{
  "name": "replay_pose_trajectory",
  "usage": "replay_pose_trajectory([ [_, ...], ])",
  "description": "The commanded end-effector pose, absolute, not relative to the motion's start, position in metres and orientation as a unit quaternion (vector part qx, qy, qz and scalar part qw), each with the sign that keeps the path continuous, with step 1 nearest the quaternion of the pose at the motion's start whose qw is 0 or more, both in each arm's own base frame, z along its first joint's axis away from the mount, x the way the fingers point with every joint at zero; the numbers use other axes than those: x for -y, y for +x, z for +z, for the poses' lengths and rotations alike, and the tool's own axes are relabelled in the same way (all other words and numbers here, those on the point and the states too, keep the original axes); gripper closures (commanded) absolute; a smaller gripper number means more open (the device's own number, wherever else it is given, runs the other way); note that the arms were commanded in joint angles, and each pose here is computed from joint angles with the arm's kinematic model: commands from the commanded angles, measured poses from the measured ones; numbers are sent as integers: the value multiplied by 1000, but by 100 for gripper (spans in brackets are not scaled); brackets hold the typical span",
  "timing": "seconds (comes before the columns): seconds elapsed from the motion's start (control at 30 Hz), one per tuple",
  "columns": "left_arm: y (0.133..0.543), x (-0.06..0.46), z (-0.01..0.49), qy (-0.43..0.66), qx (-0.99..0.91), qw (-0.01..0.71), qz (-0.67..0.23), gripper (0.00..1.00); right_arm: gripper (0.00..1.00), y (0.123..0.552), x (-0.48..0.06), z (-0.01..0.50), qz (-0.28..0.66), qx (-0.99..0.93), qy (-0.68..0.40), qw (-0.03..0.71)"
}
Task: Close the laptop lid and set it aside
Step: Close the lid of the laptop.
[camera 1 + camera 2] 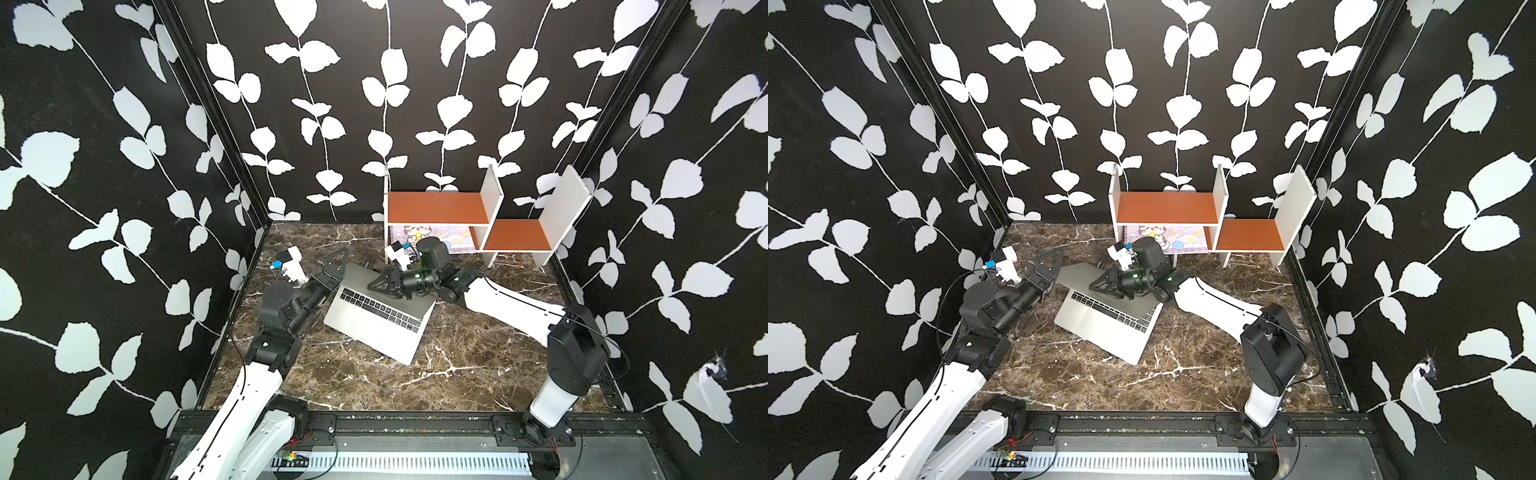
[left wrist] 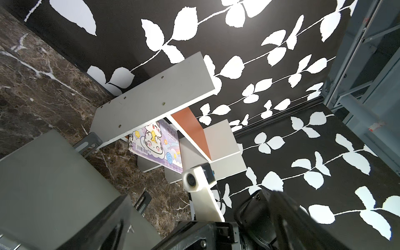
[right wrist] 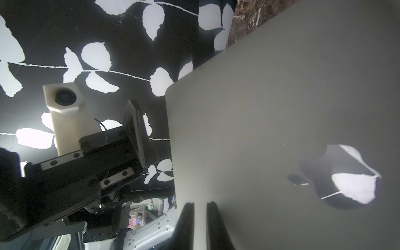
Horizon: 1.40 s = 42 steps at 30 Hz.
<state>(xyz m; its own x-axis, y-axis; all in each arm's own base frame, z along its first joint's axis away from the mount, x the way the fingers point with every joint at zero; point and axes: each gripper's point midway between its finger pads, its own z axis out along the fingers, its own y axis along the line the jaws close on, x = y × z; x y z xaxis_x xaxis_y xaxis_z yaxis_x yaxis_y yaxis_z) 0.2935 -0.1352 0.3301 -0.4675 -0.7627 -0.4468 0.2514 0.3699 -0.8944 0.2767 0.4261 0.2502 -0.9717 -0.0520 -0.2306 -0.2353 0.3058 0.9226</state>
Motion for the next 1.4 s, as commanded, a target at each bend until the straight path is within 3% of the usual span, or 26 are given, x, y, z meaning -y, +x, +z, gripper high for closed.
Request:
replay_pose_trajectory([
  [0.0, 289, 136, 338, -181, -682, 479, -522, 7, 89, 272, -435, 247, 593, -797, -98, 61],
  [0.17, 287, 133, 321, -194, -714, 460, -492, 16, 90, 269, -439, 220, 576, -811, -91, 35],
  [0.3, 286, 128, 303, -213, -742, 438, -462, 30, 91, 266, -440, 195, 553, -828, -88, 16],
  [0.4, 283, 121, 284, -237, -767, 416, -428, 46, 91, 265, -438, 176, 537, -839, -87, 10],
  [0.5, 280, 117, 269, -245, -778, 406, -413, 51, 91, 266, -435, 157, 514, -853, -89, 10],
  [0.9, 278, 127, 204, -254, -799, 353, -416, 48, 90, 273, -420, 95, 442, -892, -92, 28],
  [1.37, 267, 121, 161, -275, -810, 330, -398, 47, 90, 276, -402, 63, 378, -918, -109, 41],
])
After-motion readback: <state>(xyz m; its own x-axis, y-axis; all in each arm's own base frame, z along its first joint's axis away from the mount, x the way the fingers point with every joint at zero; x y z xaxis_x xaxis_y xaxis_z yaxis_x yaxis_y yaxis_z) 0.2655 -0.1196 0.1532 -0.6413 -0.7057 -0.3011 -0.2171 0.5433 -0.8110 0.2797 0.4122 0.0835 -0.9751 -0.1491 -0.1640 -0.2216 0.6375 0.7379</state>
